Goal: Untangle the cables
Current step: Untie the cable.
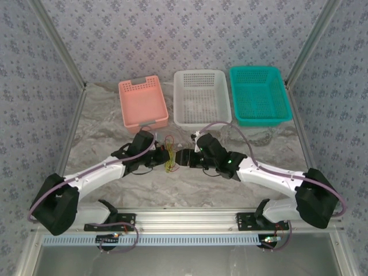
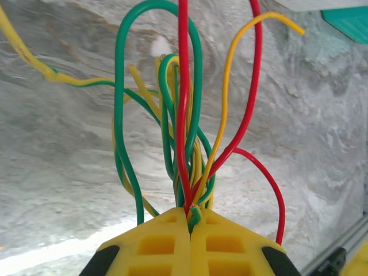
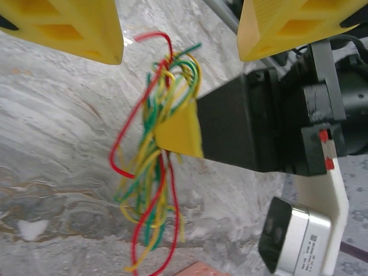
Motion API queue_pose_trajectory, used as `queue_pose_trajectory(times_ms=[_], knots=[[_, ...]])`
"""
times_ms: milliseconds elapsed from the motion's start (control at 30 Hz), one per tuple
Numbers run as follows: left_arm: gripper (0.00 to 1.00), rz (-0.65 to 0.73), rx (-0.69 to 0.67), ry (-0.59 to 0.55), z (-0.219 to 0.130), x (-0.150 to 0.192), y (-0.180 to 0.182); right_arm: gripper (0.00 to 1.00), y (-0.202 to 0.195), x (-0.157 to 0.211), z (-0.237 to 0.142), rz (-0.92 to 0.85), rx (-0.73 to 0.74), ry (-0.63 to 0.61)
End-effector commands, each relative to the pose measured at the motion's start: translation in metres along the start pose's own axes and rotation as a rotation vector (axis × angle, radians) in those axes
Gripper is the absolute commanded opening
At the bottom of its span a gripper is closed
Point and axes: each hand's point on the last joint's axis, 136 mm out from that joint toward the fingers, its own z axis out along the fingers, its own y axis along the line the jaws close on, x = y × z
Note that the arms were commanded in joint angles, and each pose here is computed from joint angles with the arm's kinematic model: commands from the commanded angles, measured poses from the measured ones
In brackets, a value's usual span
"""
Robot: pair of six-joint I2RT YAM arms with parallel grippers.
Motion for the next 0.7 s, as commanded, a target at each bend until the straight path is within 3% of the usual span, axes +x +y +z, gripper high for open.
queue_pose_trajectory(times_ms=[0, 233, 467, 667], knots=[[0.0, 0.046, 0.141, -0.016, -0.005, -0.01, -0.053, 0.55, 0.003, -0.001, 0.008, 0.044, -0.047, 0.017], [0.0, 0.08, 0.143, -0.007, -0.007, -0.002, -0.067, 0.55, -0.019, -0.008, 0.001, 0.109, -0.015, -0.01], [0.0, 0.076, 0.194, -0.026, -0.016, -0.004, -0.081, 0.64, -0.034, -0.002, -0.012, 0.159, -0.017, -0.053], [0.0, 0.056, 0.255, -0.035, -0.014, -0.008, -0.097, 0.47, -0.018, -0.004, 0.007, 0.195, -0.088, -0.03]])
